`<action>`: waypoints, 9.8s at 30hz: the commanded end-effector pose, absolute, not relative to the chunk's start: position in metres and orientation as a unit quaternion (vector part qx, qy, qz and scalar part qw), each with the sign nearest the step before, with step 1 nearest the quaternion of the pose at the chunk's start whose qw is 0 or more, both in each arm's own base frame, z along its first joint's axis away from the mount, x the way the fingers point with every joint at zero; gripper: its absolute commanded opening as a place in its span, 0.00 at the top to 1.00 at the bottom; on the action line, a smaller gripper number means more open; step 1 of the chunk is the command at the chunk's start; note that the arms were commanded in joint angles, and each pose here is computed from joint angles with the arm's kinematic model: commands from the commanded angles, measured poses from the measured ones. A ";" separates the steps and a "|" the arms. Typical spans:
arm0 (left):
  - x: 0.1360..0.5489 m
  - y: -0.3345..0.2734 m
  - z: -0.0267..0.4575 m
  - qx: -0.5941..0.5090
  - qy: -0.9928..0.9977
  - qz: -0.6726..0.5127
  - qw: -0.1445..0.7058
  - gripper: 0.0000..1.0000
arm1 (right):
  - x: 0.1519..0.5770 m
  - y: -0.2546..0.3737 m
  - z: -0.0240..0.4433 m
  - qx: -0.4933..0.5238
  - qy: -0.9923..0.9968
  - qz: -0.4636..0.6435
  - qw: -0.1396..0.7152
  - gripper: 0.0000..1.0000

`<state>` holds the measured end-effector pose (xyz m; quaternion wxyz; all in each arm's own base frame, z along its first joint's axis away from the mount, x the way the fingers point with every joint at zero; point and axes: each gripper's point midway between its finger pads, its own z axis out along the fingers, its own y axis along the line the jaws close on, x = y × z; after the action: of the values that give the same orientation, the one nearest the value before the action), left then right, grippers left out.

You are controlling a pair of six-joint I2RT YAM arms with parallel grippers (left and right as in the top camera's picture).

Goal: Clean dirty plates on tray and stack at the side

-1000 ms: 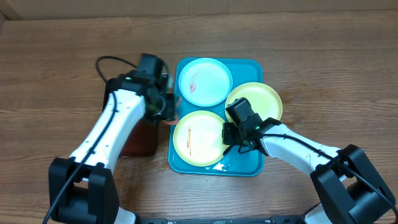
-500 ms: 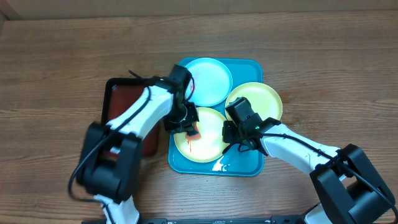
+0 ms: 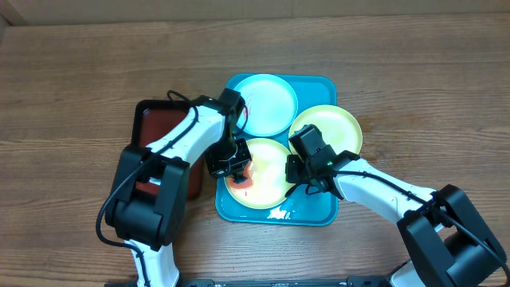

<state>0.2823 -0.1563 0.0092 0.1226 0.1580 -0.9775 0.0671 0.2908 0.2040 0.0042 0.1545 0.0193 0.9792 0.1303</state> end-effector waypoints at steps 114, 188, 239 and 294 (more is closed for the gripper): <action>0.309 0.079 0.306 0.324 -0.907 0.067 -0.263 0.00 | 0.378 0.386 0.198 -0.197 0.834 0.129 0.498 0.96; 0.323 0.028 0.319 0.188 -0.931 0.122 -0.288 0.00 | 0.312 -0.163 0.084 0.528 0.840 0.068 0.105 0.96; 0.318 0.012 0.243 0.126 -0.979 0.064 -0.149 0.14 | 0.362 0.031 0.088 0.117 0.968 0.167 0.143 0.96; 0.337 0.022 0.093 0.173 -0.982 0.028 -0.071 0.96 | 0.276 0.139 0.000 0.032 0.996 0.073 0.037 0.96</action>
<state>0.3201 0.0231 0.0555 -0.0207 0.1987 -0.9795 0.0260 0.2712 0.1451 0.0070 0.0259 0.0371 0.9947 0.0919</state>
